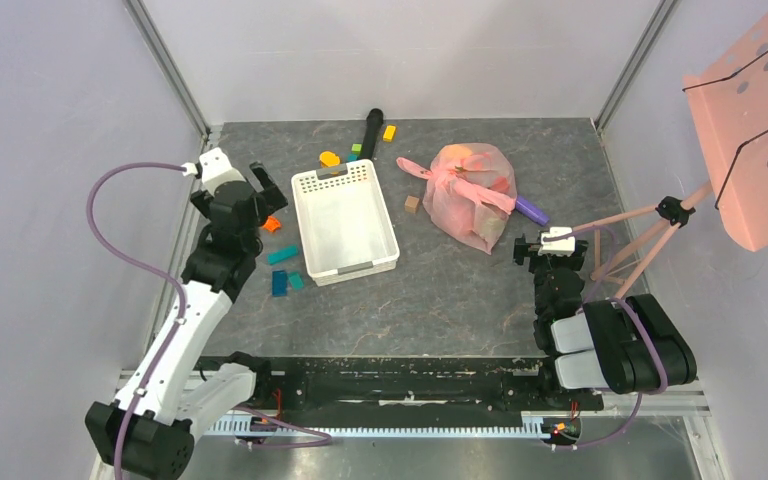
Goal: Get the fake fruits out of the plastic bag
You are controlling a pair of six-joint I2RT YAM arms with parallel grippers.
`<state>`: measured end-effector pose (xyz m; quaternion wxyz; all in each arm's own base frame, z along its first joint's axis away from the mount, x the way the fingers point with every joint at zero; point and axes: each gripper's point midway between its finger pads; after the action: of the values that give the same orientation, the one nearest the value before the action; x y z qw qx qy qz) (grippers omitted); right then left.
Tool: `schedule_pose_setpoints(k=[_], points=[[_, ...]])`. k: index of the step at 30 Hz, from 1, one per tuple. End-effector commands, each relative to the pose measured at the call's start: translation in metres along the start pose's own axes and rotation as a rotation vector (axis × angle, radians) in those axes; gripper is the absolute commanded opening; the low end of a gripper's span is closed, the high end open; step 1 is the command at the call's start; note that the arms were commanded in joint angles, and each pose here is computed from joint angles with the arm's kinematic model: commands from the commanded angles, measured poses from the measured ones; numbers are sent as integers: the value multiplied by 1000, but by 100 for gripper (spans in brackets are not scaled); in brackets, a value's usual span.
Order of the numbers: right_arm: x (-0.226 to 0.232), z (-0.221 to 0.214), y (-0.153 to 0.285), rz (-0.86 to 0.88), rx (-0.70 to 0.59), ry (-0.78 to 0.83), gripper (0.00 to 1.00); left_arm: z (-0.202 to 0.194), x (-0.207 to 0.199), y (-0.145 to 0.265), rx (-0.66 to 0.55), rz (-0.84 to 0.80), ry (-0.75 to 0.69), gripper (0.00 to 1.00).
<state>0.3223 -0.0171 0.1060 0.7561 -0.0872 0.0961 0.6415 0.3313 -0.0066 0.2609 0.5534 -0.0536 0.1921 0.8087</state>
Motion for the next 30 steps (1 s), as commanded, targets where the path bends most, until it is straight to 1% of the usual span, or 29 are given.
schedule_pose_setpoints(k=[1, 4, 6, 10, 13, 16, 19, 21, 24, 27, 30], points=[[-5, -23, 24, -2, 50, 18, 98, -9, 6, 22, 144, 10, -44, 100], [-4, -23, 24, 0, 49, 18, 98, -15, -1, 28, 184, -49, -54, 100], [-4, -23, 24, 0, 49, 18, 98, -17, 0, 30, 199, -49, -69, 100], [-4, -23, 24, -1, 49, 18, 98, -14, 13, 29, 198, 25, -103, 100], [-4, -23, 24, -1, 48, 17, 98, -8, 30, 28, 191, 130, -136, 100], [-4, -23, 24, -1, 50, 18, 98, -15, 33, 25, 231, 171, -158, 100], [-4, -23, 24, -1, 49, 18, 98, -24, 29, 23, 271, 145, -194, 100], [-4, -23, 24, -1, 50, 18, 98, -24, 28, 24, 272, 128, -210, 100], [-4, -23, 24, -1, 48, 17, 98, -19, 20, 28, 245, 48, -221, 100], [-5, -22, 25, -3, 43, 16, 98, -14, 13, 34, 190, -20, -158, 100], [5, -18, 22, 63, 39, 42, 98, -12, 11, 40, 186, -60, -170, 100]])
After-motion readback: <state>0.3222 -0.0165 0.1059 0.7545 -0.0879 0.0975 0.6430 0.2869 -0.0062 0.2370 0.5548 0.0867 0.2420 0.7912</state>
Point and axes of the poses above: each gripper's point midway between its finger pads, its own y axis back along the fingers, its own x axis along the line the jaws close on, z = x × y, and after that the axes turned 4 degrees about y, right-handed
